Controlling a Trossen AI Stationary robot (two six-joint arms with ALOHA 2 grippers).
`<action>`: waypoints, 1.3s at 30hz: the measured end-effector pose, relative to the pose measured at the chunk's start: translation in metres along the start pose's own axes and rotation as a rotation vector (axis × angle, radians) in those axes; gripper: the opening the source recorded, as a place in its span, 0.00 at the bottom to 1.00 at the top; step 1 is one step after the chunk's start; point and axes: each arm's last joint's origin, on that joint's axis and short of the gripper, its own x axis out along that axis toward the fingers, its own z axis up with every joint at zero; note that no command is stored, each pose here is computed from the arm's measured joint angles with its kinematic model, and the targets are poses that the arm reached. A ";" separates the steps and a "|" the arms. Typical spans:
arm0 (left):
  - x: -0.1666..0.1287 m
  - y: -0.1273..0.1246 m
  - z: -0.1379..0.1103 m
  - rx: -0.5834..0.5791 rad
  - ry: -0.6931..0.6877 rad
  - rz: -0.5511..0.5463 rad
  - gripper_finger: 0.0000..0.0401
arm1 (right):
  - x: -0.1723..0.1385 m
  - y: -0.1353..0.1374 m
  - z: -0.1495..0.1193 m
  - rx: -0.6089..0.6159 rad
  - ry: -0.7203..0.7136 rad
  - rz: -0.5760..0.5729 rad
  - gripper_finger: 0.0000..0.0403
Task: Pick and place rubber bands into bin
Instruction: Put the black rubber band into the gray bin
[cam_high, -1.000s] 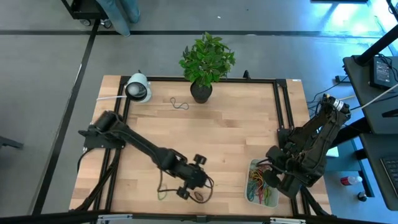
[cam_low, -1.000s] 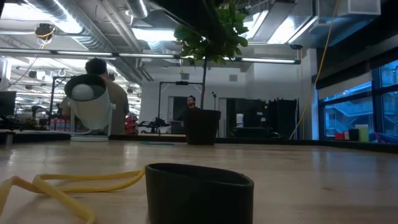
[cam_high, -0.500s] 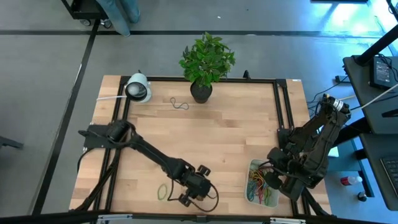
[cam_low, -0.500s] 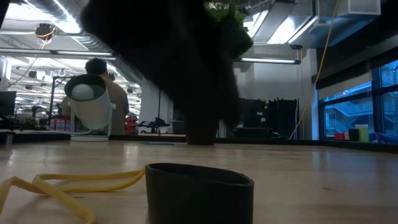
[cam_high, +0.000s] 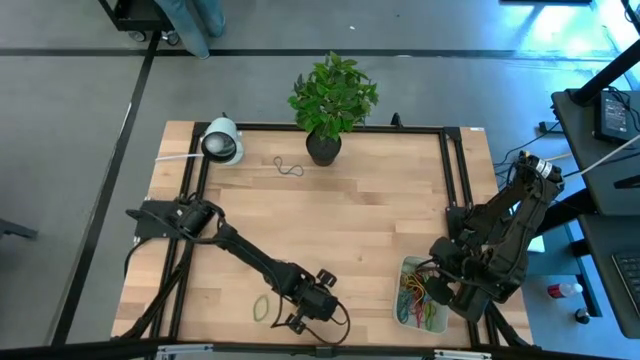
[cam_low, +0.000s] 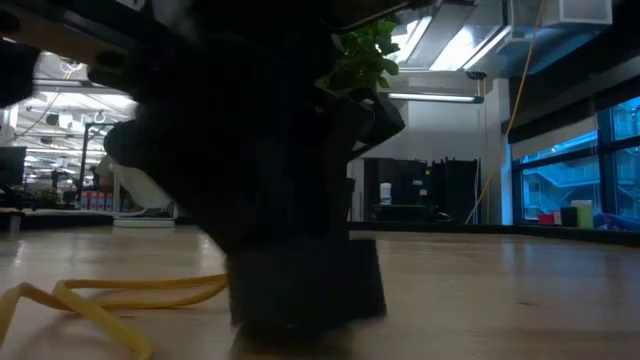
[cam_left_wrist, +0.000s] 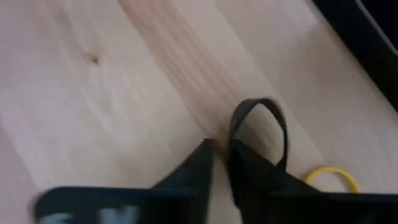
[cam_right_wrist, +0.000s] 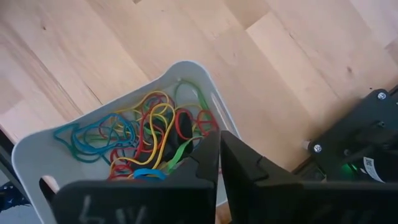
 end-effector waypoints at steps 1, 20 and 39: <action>0.000 0.000 0.000 0.000 0.000 0.002 0.08 | 0.000 0.000 0.000 0.000 0.000 0.001 0.05; -0.085 0.097 0.060 -0.028 -0.399 0.335 0.01 | 0.000 0.001 0.000 0.007 0.001 0.009 0.05; -0.044 0.166 0.080 0.125 -0.521 0.299 0.01 | 0.000 0.002 0.000 0.006 0.000 0.015 0.05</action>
